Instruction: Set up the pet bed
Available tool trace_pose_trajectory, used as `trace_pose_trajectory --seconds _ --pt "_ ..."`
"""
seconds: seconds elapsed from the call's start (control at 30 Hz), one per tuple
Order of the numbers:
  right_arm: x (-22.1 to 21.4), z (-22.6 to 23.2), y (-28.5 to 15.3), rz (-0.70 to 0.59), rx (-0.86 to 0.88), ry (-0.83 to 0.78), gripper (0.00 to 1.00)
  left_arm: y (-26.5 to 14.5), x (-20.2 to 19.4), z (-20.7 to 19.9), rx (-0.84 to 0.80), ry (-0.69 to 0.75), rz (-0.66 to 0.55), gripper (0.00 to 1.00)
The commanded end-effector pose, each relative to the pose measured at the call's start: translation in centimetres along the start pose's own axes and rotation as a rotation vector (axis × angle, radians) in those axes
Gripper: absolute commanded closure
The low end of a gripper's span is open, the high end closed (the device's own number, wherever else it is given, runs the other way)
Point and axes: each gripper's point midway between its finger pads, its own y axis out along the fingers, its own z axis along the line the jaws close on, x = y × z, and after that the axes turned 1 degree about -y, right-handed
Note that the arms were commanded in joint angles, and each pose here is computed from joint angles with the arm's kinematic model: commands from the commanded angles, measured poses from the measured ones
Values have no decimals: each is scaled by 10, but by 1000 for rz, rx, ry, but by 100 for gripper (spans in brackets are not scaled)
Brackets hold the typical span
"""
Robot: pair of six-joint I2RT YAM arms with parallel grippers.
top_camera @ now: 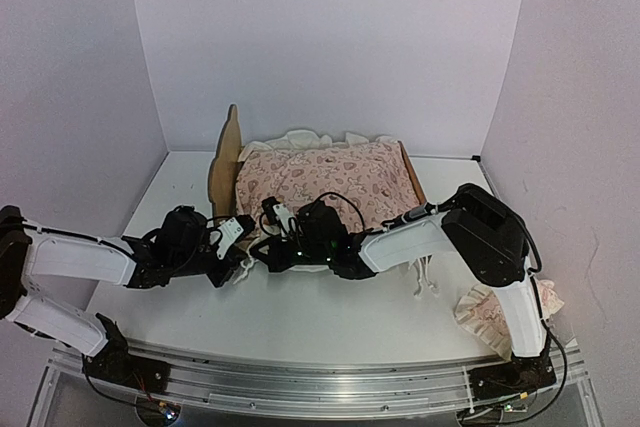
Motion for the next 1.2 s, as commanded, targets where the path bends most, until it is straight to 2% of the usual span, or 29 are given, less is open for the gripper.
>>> trace_pose_trajectory --seconds 0.0,0.37,0.63,0.93,1.0,1.17 --pt "-1 -22 2 -2 -64 41 100 -14 35 -11 -104 -43 -74 100" --pt "6 -6 -2 -18 14 64 100 -26 56 -24 -198 -72 -113 100" --pt "17 11 6 -111 184 258 100 -23 51 -30 -234 -116 -93 100" --pt "-11 -1 18 -59 229 365 100 -17 36 -16 -161 -106 -29 99" --pt "-14 -1 18 -54 244 379 100 -18 35 -15 -158 -82 -19 94" --pt "-18 -7 20 -65 243 390 100 -23 29 -12 -143 -41 30 74"
